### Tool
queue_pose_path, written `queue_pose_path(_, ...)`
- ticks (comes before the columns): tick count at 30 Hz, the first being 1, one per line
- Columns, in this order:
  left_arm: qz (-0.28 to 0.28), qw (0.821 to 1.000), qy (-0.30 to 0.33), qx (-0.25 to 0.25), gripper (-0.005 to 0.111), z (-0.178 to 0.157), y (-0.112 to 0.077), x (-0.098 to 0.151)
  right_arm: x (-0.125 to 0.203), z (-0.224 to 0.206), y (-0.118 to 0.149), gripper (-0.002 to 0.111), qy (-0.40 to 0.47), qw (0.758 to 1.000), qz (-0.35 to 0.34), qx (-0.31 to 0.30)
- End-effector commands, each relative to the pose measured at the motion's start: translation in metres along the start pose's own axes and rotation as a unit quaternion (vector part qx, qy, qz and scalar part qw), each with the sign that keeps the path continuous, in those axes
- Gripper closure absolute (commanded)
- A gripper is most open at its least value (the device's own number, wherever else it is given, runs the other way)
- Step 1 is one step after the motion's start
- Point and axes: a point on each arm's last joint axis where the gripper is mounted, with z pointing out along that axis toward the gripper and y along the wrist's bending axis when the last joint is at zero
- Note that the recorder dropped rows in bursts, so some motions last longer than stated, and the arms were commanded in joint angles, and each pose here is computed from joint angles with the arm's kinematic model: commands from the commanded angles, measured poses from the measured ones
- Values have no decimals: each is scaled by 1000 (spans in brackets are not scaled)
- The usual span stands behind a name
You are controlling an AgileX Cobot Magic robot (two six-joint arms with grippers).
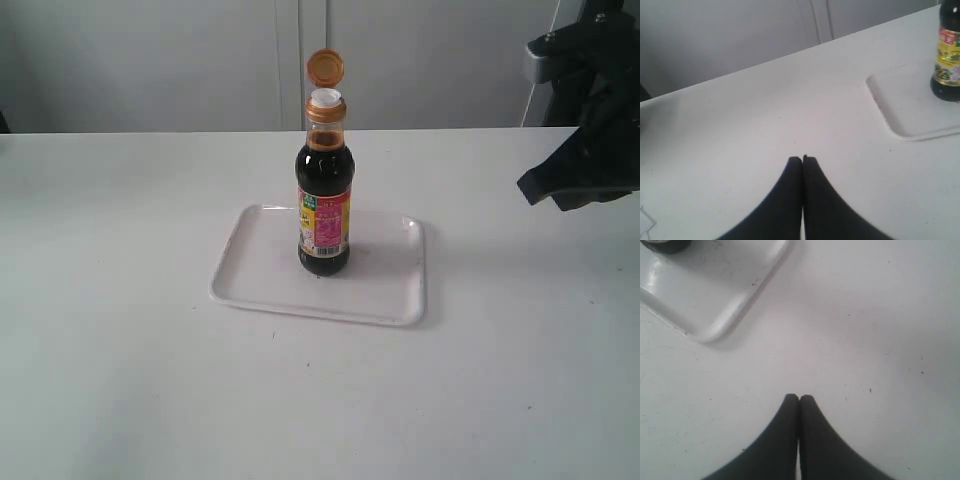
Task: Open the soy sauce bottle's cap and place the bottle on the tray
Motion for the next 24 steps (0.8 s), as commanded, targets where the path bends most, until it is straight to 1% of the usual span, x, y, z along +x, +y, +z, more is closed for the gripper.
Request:
queue_pose_path(1,-35,999,-2,-36,107,-4,3,12,-1,-4,-2,108,-8,1000,-1,5)
queue_pose_path(6,-67,995,-1,-76,107,-8,6,25,-1,-4,-2,108,-8,1000,-1,5)
queue_pose_path(11,-89,991,7,-99,107,-9,7,37,-1,-4,-2,108,-8,1000,-1,5)
queue_pose_path(20,-96,990,18,-103,107,-6,2,59,-1,-4,-2,108,-8,1000,-1,5)
queue_pose_path(24,-107,989,25,-102,107,-5,0,67,-1,-4,-2,108,-8,1000,-1,5)
